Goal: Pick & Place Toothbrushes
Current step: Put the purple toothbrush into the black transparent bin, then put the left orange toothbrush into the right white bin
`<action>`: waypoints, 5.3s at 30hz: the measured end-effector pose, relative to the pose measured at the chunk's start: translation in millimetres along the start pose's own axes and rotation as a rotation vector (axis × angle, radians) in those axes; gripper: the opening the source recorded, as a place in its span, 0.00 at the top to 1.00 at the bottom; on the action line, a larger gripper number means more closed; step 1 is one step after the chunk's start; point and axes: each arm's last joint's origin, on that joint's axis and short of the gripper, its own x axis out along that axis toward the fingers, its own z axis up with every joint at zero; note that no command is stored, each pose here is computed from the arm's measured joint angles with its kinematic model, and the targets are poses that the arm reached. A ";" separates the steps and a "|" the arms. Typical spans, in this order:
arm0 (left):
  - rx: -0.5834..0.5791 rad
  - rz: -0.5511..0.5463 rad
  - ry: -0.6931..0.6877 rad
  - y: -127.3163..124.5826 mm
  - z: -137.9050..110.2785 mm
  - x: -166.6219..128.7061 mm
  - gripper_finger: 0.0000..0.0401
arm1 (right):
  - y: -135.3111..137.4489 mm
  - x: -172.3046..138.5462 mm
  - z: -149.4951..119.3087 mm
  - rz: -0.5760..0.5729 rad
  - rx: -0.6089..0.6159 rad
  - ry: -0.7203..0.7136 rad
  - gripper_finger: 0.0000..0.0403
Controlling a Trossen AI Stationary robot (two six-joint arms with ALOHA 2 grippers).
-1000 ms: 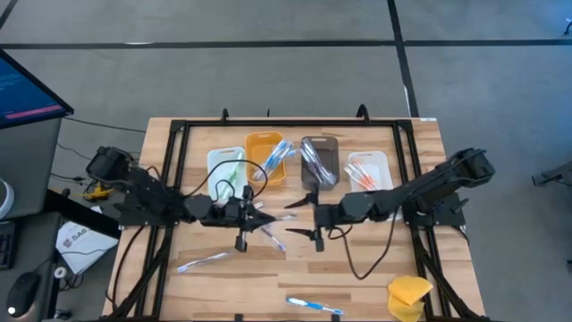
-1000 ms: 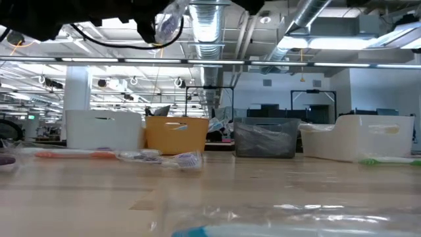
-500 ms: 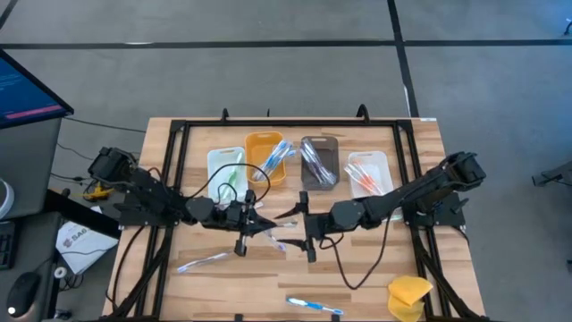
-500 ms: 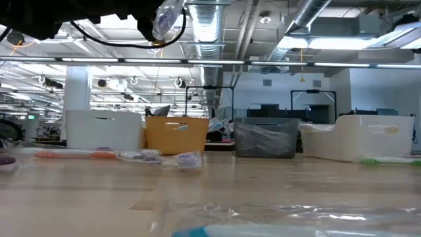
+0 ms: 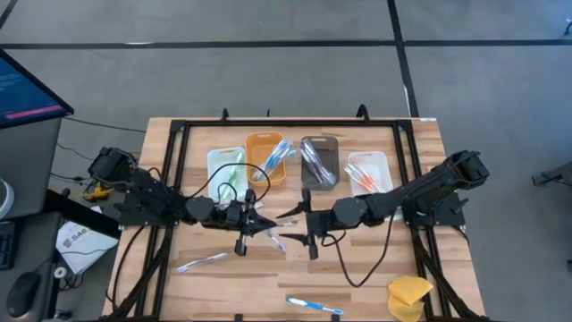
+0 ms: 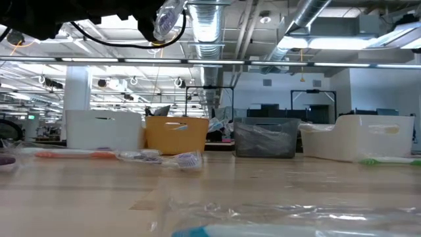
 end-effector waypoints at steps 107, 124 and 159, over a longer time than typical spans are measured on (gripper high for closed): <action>-0.058 0.030 0.196 16.1 -39.7 -31.4 0.45 | -265.8 12.5 -113.2 -0.459 0.784 1.366 0.89; -0.072 0.037 0.222 16.5 -42.2 -32.0 0.45 | -270.7 3.9 -95.4 -0.498 0.840 1.419 0.58; 0.377 0.081 0.595 -47.3 16.3 -37.1 0.56 | -13.4 -18.1 93.8 -0.338 0.272 0.964 0.51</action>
